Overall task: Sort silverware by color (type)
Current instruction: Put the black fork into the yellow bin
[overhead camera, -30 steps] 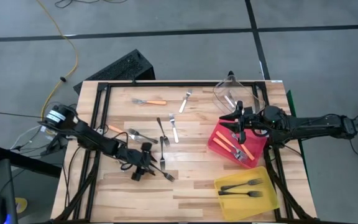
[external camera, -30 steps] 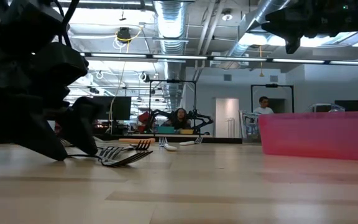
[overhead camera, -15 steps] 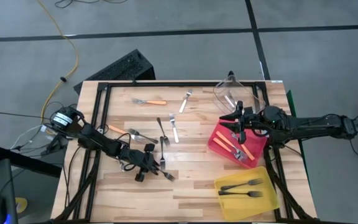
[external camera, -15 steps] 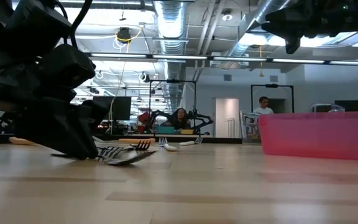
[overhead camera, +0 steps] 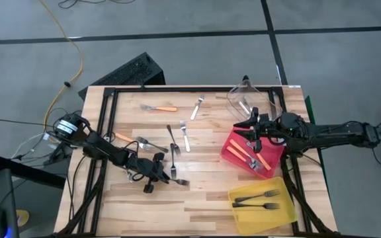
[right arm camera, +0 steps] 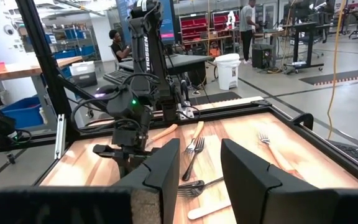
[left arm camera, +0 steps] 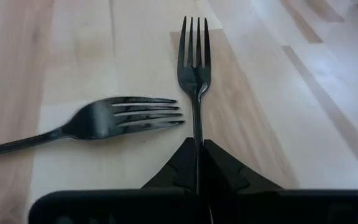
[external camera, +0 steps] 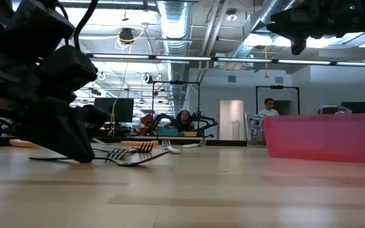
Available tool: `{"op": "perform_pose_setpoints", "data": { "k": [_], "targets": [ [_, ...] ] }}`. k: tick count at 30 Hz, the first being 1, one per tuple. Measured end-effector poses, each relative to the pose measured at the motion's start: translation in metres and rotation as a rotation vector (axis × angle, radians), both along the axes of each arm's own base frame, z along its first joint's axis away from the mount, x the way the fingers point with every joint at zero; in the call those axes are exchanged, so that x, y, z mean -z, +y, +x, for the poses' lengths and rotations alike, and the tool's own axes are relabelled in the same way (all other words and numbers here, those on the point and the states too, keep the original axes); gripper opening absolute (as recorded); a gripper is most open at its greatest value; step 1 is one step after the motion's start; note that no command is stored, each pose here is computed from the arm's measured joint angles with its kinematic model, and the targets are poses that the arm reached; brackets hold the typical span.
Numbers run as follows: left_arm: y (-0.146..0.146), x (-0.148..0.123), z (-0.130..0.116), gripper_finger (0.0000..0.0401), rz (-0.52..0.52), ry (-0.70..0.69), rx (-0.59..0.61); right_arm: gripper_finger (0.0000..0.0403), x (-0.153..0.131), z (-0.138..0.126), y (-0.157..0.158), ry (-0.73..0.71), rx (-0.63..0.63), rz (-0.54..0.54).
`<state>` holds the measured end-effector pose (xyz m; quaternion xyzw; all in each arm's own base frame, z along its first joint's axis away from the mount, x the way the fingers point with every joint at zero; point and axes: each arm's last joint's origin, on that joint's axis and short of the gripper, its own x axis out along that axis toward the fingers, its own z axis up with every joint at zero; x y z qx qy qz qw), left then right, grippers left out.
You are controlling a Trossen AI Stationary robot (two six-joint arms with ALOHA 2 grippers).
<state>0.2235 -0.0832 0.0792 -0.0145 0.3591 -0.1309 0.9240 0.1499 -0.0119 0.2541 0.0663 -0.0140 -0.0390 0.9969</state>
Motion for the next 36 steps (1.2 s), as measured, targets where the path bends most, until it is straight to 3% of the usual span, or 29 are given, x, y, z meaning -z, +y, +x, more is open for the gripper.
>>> {"op": "perform_pose_setpoints", "data": {
  "k": [10, 26, 32, 36],
  "targets": [
    [0.000, -0.029, -0.004, 0.0000, -0.058, -0.068, 0.015, 0.0140, 0.000, 0.000, 0.000, -0.001, -0.001, 0.024],
    [0.010, -0.076, -0.010, 0.0000, 0.038, -0.306, -0.178, 0.0140, 0.002, 0.005, 0.001, 0.008, -0.011, 0.087],
    [0.011, -0.094, -0.007, 0.0000, 0.058, -0.469, -0.201, 0.0140, 0.007, 0.019, 0.006, 0.012, -0.047, 0.048],
    [0.013, -0.097, -0.005, 0.0000, 0.068, -0.505, -0.180, 0.0140, 0.012, 0.032, 0.012, 0.016, -0.078, -0.008]
  ]
}}
